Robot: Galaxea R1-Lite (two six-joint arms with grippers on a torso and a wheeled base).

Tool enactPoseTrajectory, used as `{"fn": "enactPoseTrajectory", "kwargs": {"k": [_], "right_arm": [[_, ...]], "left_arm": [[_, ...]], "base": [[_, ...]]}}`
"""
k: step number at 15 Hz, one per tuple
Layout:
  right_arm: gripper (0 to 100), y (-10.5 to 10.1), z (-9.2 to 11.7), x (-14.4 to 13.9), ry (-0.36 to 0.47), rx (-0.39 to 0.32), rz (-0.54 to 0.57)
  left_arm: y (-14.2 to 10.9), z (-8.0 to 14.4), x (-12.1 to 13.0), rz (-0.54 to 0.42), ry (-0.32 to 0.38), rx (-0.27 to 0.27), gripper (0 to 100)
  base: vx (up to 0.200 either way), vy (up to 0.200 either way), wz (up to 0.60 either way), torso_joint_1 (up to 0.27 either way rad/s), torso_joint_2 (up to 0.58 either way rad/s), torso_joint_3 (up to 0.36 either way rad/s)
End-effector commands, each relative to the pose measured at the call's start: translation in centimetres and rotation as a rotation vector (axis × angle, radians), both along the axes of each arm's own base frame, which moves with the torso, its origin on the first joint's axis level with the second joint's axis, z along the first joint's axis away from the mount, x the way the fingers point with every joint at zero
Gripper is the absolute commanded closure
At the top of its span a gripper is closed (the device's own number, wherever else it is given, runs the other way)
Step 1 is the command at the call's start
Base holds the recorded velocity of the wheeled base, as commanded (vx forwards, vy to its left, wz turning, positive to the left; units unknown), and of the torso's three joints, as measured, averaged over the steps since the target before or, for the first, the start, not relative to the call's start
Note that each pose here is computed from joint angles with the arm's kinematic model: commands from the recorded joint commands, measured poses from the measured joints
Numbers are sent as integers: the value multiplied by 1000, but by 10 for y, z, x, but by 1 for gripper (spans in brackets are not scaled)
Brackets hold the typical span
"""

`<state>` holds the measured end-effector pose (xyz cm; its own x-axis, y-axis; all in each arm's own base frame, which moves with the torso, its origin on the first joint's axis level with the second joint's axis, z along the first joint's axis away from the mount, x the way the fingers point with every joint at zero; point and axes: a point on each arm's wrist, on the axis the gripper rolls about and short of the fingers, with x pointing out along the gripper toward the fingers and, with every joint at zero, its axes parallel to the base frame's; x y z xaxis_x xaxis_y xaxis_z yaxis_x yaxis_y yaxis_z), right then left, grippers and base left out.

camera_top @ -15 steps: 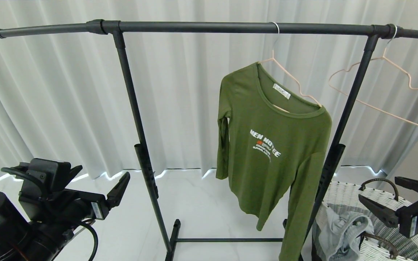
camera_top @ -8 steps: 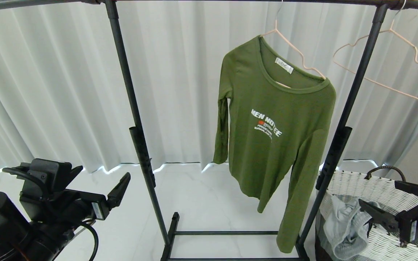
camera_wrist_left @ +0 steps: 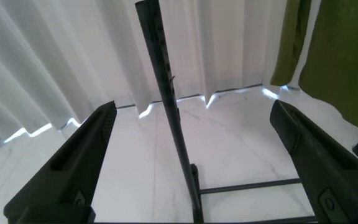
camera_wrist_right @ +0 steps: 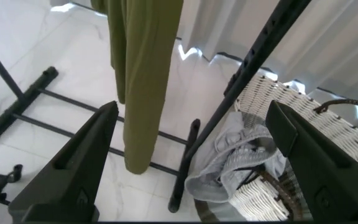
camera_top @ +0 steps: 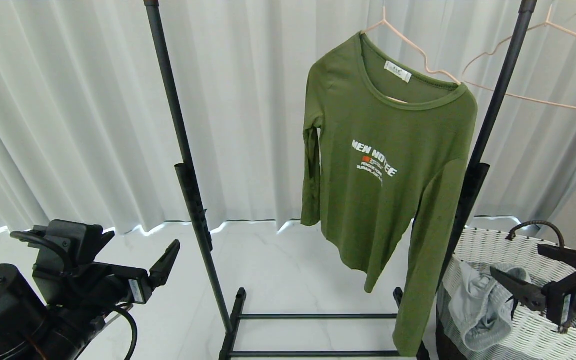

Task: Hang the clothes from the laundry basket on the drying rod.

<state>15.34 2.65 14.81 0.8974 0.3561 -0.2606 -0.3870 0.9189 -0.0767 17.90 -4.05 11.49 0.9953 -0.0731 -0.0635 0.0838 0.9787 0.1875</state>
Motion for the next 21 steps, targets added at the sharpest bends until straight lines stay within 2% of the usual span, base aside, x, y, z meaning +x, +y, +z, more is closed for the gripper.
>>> {"fn": "enactPoseTrajectory", "kwargs": {"k": [1, 3, 7, 19, 21], "right_arm": [[0, 1, -1, 2, 32, 53, 24], [0, 1, -2, 8, 65, 79, 24], [0, 1, -5, 11, 84, 79, 17], [0, 1, -7, 11, 92, 72, 15], [0, 1, -7, 11, 93, 73, 15]], "left_arm": [[0, 0, 0, -2, 1, 2, 0], [0, 0, 0, 0, 1, 2, 0], [-1, -1, 0, -2, 4, 4, 0], [-1, -1, 0, -3, 3, 2, 0], [-1, -1, 0, 1, 4, 3, 0]], "base": [[0, 0, 0, 0, 0, 0], [0, 0, 0, 0, 0, 0], [0, 0, 0, 0, 0, 0], [0, -200, 0, 0, 1, 6], [0, 0, 0, 0, 0, 0]]}}
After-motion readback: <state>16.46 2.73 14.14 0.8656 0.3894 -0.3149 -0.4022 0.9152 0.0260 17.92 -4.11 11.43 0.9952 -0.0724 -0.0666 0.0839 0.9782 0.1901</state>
